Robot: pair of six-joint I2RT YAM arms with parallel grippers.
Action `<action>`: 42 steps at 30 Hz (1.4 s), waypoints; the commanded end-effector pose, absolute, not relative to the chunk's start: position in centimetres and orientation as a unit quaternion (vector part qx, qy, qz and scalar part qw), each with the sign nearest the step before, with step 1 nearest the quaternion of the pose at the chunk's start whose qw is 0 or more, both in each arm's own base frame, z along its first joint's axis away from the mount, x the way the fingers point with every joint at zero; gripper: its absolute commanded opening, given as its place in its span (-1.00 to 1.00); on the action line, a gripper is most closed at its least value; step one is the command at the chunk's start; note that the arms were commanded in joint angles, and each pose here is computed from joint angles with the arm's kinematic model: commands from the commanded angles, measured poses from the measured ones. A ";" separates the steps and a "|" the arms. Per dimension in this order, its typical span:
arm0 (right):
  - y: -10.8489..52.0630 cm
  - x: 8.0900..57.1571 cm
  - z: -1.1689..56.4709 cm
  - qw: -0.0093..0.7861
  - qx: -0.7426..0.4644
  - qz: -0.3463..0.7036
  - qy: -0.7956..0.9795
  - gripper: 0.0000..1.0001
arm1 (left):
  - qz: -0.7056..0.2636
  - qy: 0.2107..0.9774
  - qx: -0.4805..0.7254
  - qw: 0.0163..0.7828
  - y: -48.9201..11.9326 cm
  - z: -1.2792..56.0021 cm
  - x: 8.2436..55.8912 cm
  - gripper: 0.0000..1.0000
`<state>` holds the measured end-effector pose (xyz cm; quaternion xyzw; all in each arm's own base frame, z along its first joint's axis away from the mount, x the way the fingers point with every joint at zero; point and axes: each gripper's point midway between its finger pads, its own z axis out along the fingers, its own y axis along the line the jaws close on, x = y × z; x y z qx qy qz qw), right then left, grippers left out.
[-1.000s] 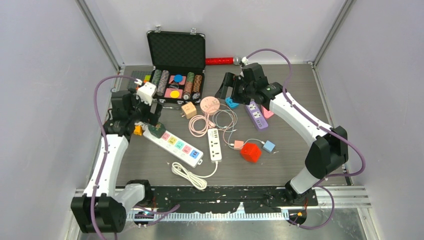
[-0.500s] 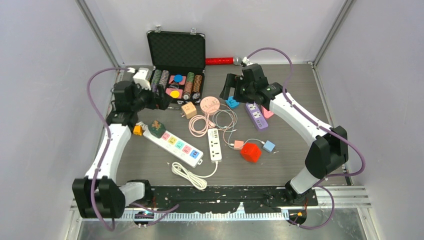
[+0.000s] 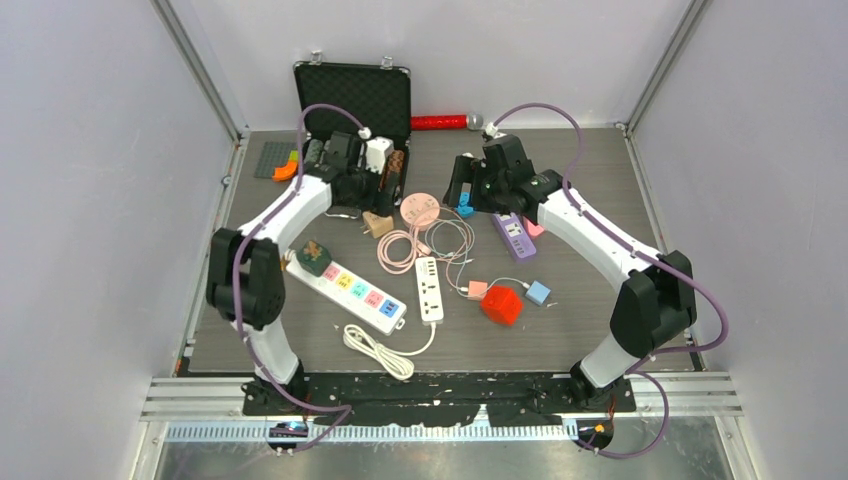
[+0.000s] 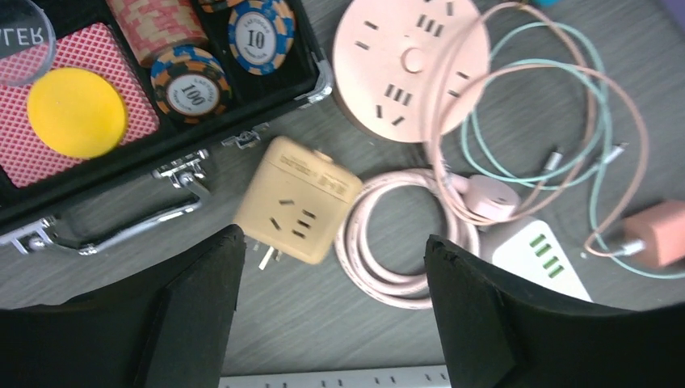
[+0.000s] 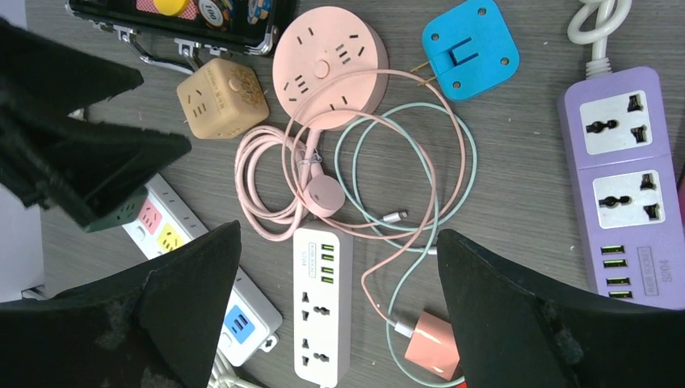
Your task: Insert the plug
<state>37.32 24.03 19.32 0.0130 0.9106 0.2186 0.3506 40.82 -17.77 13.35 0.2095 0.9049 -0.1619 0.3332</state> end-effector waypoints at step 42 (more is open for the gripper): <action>24.2 36.1 22.0 0.362 0.018 0.251 0.898 0.90 | -0.133 0.918 0.304 0.216 -17.0 11.7 40.0 -1.00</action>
